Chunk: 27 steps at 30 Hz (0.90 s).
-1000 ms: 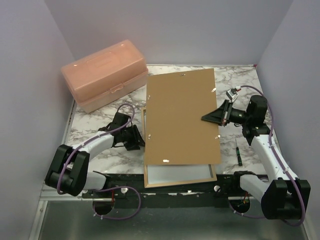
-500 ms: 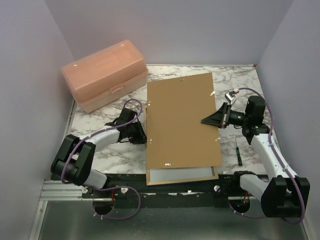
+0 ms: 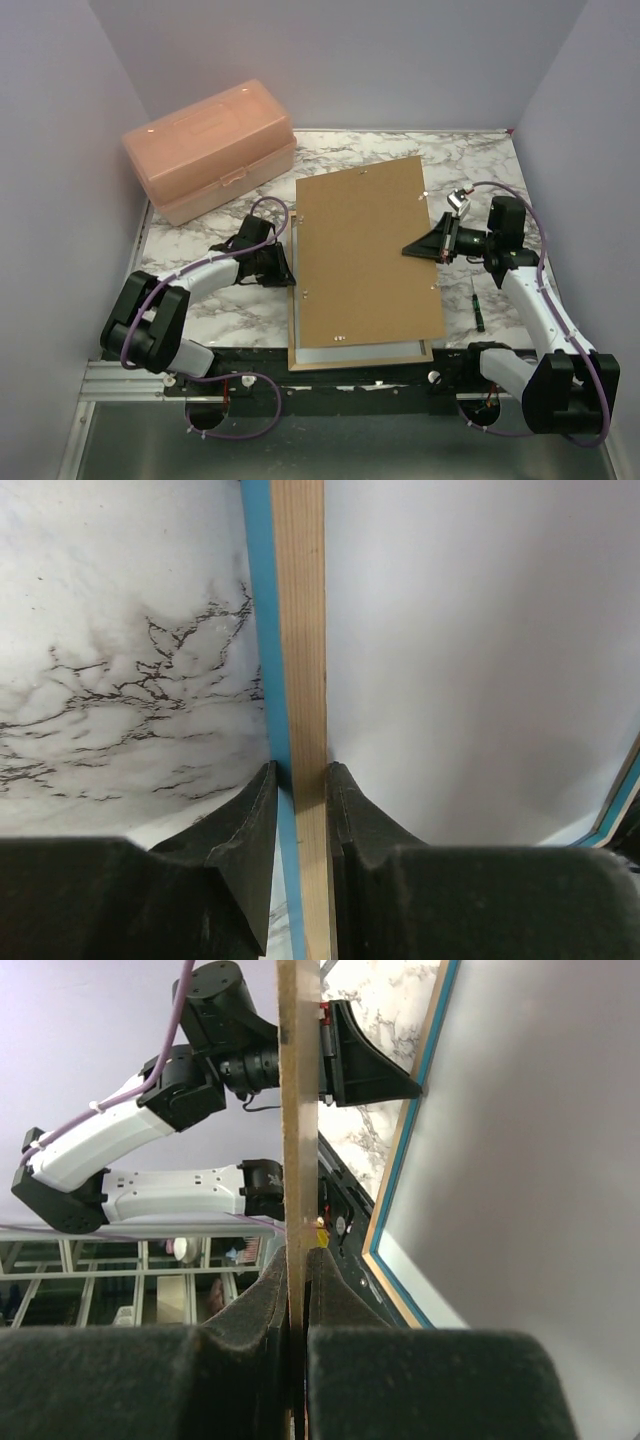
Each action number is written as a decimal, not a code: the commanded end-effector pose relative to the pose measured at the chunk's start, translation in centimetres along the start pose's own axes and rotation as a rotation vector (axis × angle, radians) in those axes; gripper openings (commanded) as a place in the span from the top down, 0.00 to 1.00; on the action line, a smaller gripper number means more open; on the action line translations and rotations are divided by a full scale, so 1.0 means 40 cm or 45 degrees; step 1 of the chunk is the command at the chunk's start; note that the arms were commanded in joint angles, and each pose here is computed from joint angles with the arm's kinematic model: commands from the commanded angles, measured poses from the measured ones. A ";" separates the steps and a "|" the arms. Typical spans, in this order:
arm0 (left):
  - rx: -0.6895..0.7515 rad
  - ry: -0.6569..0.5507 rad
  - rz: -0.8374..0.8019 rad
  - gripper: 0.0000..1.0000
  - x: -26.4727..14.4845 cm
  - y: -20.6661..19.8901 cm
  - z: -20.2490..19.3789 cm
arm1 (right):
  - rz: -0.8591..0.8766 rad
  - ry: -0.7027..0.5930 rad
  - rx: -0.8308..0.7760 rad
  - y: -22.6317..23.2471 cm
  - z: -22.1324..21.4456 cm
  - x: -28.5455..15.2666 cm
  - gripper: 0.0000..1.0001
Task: Put the photo into the frame
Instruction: Move the photo frame to the center of the board.
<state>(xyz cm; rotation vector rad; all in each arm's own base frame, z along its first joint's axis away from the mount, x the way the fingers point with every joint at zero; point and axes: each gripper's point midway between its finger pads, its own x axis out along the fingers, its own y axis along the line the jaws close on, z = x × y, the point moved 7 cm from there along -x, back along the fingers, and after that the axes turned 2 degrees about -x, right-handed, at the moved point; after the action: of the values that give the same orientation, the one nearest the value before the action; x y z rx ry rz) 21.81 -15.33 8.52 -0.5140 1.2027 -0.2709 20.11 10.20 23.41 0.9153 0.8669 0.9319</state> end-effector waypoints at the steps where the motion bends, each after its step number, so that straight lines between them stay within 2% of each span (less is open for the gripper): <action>1: 0.131 0.024 0.066 1.00 -0.015 0.022 -0.016 | 0.000 -0.004 -0.048 0.024 0.011 -0.011 0.99; 10: 0.199 0.043 0.030 1.00 -0.026 0.021 -0.030 | -0.035 -0.011 -0.026 0.006 -0.001 -0.010 0.99; 14: 0.224 0.000 0.011 1.00 -0.037 0.012 -0.019 | -0.047 -0.006 -0.020 -0.008 -0.007 -0.008 0.99; 16: 0.219 -0.023 0.022 0.83 -0.044 0.010 -0.014 | -0.062 -0.011 -0.020 -0.012 -0.006 -0.007 1.00; 19: 0.214 -0.041 -0.003 0.49 -0.056 -0.001 -0.011 | -0.078 -0.012 -0.016 -0.019 -0.008 -0.007 1.00; 20: 0.210 -0.049 -0.017 0.43 -0.061 -0.006 -0.010 | -0.085 -0.013 -0.013 -0.023 -0.008 -0.006 0.99; 23: 0.196 -0.059 -0.053 0.36 -0.073 -0.016 -0.013 | -0.103 -0.014 0.002 -0.034 -0.013 -0.004 1.00; 27: 0.155 -0.084 -0.074 0.36 -0.089 -0.017 -0.022 | -0.110 -0.009 0.019 -0.044 -0.017 -0.002 0.99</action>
<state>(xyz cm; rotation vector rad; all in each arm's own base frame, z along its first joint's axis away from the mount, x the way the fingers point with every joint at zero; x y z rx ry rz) 20.64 -14.47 11.02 -0.4041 1.1149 -0.3589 20.06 9.89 21.84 0.8776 0.8959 0.8388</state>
